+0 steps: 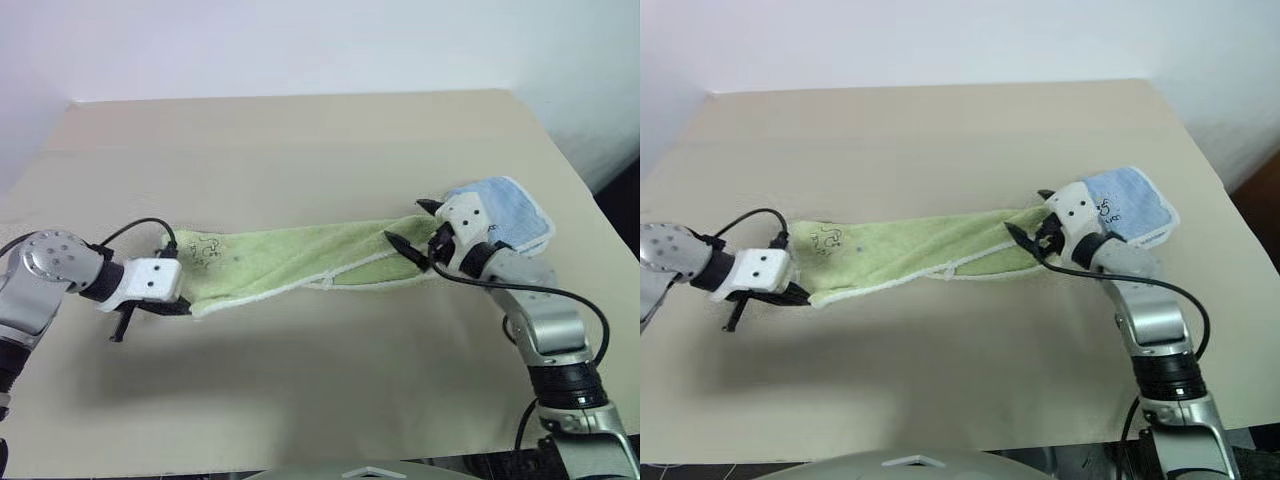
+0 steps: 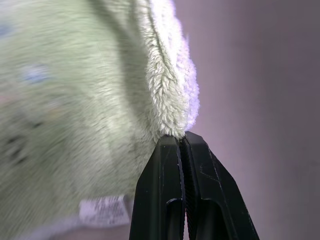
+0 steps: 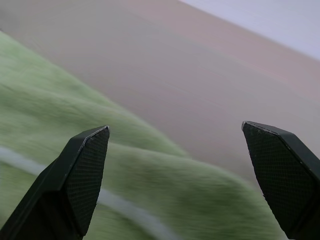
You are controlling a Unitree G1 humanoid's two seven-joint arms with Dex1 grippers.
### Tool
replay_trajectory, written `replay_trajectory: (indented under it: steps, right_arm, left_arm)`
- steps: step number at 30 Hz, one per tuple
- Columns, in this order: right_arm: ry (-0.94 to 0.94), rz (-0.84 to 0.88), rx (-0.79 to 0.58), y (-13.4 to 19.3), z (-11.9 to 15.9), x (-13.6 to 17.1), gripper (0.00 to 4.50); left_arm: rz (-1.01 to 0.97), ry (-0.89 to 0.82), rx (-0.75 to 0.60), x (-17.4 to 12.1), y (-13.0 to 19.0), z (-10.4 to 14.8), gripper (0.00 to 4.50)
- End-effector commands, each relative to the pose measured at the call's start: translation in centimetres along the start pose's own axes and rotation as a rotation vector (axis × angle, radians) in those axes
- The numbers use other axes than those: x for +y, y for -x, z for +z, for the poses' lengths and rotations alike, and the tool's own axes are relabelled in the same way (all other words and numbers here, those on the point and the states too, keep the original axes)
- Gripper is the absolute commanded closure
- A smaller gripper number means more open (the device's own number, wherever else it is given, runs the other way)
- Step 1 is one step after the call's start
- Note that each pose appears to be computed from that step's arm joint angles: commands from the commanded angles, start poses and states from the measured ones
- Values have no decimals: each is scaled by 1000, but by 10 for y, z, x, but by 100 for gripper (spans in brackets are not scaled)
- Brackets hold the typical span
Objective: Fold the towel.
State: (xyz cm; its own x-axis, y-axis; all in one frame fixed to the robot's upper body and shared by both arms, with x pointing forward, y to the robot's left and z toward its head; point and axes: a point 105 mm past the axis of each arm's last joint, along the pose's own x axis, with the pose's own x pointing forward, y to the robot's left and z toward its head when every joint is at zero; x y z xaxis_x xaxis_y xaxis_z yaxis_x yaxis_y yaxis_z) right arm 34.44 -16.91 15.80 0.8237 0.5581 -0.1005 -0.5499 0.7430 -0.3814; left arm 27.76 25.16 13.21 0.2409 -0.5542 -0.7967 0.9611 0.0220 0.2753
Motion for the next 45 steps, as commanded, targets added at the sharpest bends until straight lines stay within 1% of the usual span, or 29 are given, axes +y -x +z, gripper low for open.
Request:
replay_trajectory:
  steps: [1,7,16,20,24,30,33,42,43,44,45]
  right_arm:
    - [105,-10,-6,6,7,-14,0]
    - [277,56,76,10,-8,-20,0]
    - [546,164,180,18,-27,-32,0]
    - [624,193,201,21,-32,-35,0]
    - [695,144,183,14,-29,-43,0]
    - [730,135,119,5,-23,-38,0]
    - [736,143,101,3,-21,-34,62]
    - [748,168,87,4,-19,-29,362]
    - [748,169,88,4,-19,-29,402]
    - [748,170,88,5,-19,-29,434]
    - [750,170,90,5,-20,-29,447]
  left_arm:
    - [120,19,-53,16,19,10,447]
    - [158,30,-98,18,18,18,447]
    - [167,31,-100,19,12,19,447]
    - [170,31,-104,19,11,20,447]
    - [169,39,-103,16,8,18,447]
    - [177,47,-102,16,8,16,447]
    - [179,49,-104,15,7,16,450]
    - [186,54,-112,15,5,16,450]
    - [187,55,-113,15,5,16,450]
    - [188,55,-113,15,5,16,450]
    - [192,55,-116,16,5,16,450]
